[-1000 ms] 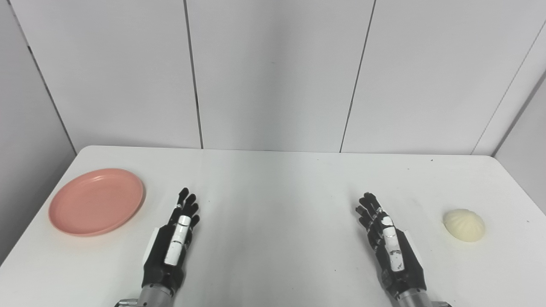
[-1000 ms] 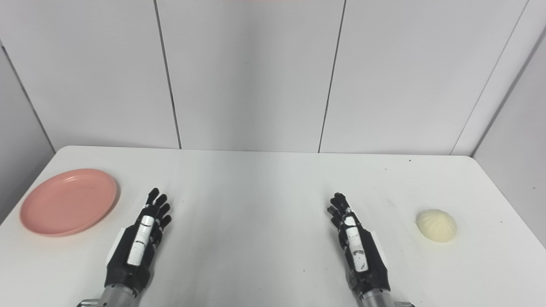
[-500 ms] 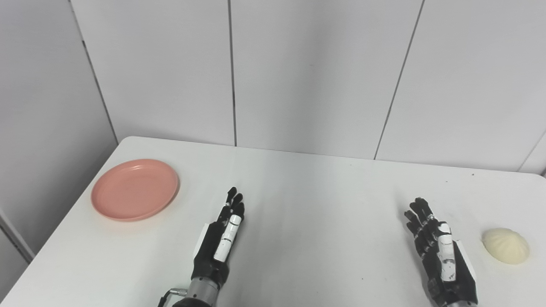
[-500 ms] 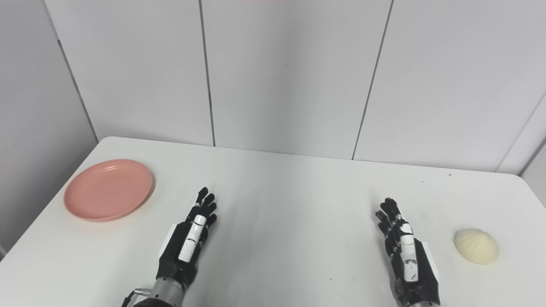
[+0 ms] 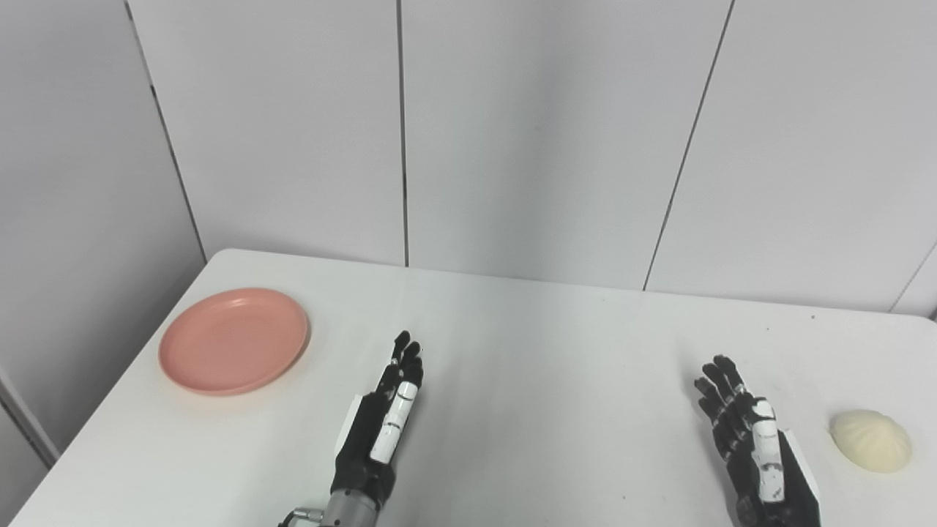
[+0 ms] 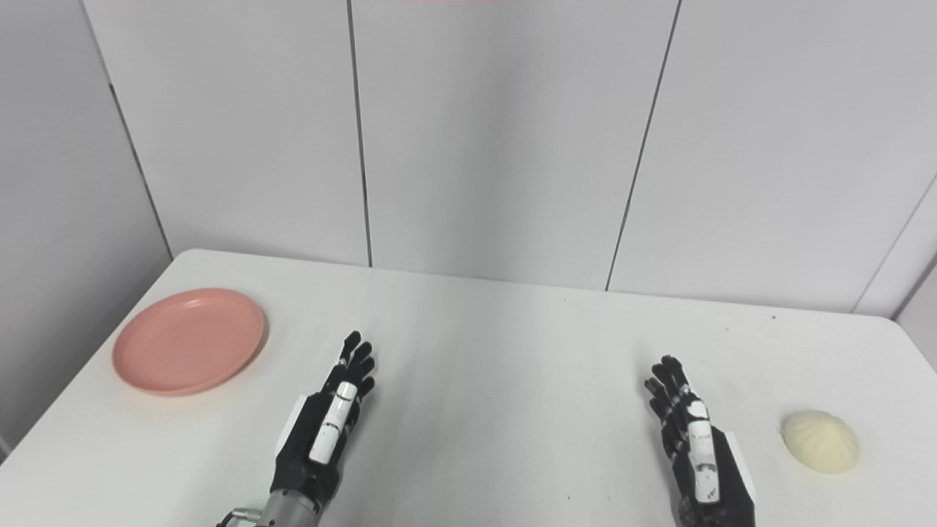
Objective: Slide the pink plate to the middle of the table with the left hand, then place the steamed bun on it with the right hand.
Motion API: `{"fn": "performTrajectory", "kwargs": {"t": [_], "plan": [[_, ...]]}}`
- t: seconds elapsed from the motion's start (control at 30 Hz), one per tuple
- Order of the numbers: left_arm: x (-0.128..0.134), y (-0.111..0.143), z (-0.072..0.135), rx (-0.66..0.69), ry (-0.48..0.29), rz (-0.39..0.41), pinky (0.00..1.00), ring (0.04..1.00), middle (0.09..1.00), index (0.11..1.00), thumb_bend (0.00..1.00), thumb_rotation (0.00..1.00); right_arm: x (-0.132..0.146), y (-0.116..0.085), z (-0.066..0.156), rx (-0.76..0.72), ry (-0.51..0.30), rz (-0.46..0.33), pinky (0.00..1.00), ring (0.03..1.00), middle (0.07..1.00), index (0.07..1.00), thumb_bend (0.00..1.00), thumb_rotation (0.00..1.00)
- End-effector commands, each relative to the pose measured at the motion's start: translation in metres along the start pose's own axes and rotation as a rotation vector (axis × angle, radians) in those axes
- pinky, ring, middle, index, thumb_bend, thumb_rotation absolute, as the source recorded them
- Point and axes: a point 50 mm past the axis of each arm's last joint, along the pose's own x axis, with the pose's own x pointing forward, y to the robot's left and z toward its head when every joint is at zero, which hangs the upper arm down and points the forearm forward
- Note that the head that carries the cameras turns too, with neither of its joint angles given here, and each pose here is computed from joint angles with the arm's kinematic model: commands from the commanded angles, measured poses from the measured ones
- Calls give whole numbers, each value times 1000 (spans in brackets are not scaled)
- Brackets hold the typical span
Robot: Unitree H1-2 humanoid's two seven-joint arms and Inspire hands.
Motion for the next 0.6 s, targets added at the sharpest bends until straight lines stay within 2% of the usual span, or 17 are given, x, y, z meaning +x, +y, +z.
{"fn": "performTrajectory", "kwargs": {"t": [0.0,0.23,0.47,0.57], "plan": [[5,3,5,3,-58,-10,1000,1000,1000,1000,624,850,-13,3,-17,23,23,-11,1000,949,954,954,770,997],[6,11,4,-6,-78,11,1000,1000,1000,1000,620,866,-11,11,-21,24,28,-4,1000,955,963,958,768,994],[7,12,15,-36,-116,19,1000,1000,1000,1000,642,862,-14,14,-20,18,25,-5,1000,953,959,953,771,977],[10,12,24,-47,-156,13,1000,1000,1000,1000,649,860,-14,13,-21,11,27,-11,1000,947,952,951,775,977]]}}
